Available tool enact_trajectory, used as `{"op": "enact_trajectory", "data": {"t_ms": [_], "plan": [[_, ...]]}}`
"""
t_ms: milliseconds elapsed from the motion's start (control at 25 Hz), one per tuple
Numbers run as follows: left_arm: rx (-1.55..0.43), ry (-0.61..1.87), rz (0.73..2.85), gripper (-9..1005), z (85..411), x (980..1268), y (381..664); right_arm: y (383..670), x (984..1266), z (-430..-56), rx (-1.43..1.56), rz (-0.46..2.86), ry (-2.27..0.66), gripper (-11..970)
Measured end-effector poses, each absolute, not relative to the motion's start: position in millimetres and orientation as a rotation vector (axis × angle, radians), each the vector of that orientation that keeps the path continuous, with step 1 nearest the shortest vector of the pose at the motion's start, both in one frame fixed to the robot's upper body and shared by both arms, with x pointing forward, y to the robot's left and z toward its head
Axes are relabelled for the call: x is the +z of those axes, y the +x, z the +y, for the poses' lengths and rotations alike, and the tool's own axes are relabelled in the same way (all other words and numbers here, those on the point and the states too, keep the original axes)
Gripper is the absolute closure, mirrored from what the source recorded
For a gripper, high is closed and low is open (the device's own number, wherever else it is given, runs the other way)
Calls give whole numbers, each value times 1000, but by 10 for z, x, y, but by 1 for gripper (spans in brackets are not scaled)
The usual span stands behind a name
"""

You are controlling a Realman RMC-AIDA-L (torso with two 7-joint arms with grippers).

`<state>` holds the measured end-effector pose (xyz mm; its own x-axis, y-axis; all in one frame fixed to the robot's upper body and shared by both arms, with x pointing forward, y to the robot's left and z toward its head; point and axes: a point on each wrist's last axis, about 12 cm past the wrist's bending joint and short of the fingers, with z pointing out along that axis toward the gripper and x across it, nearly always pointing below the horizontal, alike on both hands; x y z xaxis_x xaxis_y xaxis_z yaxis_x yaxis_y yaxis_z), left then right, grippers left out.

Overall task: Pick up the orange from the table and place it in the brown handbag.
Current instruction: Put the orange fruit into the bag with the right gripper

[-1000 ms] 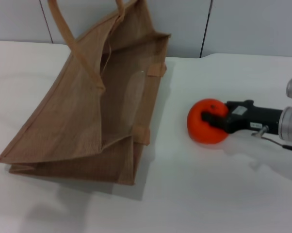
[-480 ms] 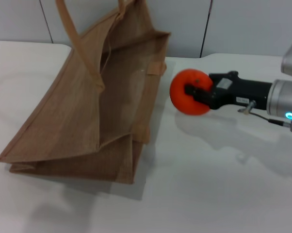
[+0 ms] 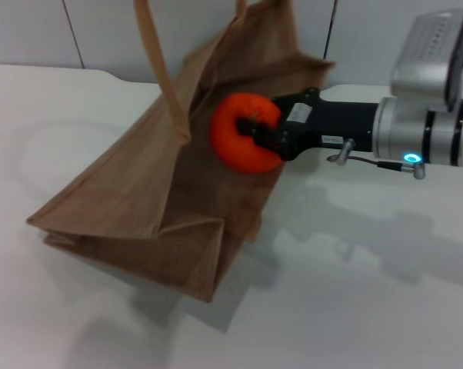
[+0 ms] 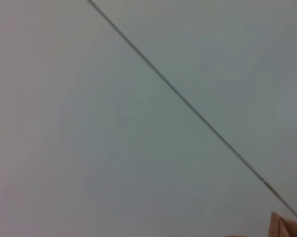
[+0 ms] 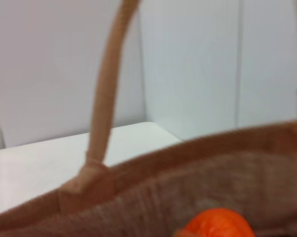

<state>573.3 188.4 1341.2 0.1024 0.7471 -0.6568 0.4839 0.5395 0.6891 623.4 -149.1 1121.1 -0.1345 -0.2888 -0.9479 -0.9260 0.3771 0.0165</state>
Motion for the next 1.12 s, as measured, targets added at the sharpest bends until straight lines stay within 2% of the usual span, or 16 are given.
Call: {"op": "enact_trajectory", "data": {"t_ms": [480,840,1120], "plan": [[211,1144,1470,877,1595,13427,5687,6336,11169,-1343,751,1674,-1142,752],[207,1155,1477,877,1567,13397,5704,6361,11180,-1332,741,1652,-1114,828],[210,1153,1475,877,1567,13400,5708,6388,11137,-1366,721,1692,-1077,605]]}}
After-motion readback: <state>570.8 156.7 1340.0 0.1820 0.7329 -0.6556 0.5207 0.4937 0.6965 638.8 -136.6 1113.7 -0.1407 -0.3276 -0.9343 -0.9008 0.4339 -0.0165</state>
